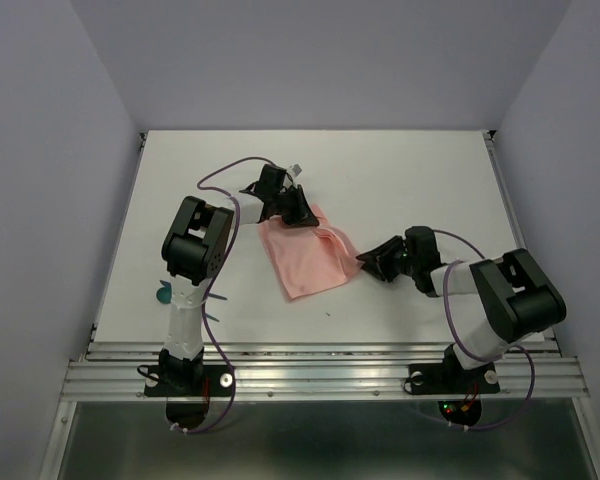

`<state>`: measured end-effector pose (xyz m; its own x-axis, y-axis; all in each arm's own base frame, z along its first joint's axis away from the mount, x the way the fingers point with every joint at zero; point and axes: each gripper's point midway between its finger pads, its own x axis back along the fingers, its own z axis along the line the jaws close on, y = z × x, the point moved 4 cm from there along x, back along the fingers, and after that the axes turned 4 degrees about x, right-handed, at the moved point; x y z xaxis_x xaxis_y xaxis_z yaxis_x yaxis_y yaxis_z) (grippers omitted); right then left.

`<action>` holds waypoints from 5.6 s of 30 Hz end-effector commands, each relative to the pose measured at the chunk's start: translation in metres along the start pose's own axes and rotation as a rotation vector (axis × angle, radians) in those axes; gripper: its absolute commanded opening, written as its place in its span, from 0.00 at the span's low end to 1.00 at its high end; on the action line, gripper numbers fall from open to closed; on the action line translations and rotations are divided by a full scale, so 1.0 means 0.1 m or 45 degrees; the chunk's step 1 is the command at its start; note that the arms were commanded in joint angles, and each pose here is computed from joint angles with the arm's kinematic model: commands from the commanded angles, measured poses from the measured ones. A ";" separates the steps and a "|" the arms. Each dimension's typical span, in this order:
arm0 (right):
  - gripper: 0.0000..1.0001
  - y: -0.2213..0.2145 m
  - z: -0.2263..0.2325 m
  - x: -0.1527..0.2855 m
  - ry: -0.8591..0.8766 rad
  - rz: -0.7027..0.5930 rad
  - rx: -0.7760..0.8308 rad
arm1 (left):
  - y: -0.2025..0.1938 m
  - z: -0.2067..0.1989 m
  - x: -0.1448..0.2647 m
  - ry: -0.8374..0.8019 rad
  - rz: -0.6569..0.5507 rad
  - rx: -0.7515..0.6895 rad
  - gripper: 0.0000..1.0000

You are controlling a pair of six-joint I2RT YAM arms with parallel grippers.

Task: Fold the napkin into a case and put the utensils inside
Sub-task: Fold the lower triangle-folded napkin at the center of the board.

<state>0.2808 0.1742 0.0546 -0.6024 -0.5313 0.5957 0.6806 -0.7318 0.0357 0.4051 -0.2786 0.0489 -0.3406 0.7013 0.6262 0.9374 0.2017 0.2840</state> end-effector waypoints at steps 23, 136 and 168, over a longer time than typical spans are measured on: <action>0.01 -0.18 0.46 0.22 -0.118 -0.216 0.841 | -0.38 0.71 -0.15 0.315 0.141 0.077 0.05; 0.01 -0.25 1.01 -0.36 0.251 0.278 1.076 | -0.40 0.71 -0.15 0.310 0.164 0.053 0.05; 0.01 -0.66 0.31 -0.79 -0.226 0.338 1.224 | -0.09 0.19 0.30 0.283 0.025 -0.012 0.11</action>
<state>0.3081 0.2835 0.0541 -0.3794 -0.5309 0.7578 0.8544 0.1132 0.5071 0.4040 -0.2723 0.0537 -0.3430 0.6531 0.6751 0.9377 0.1950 0.2877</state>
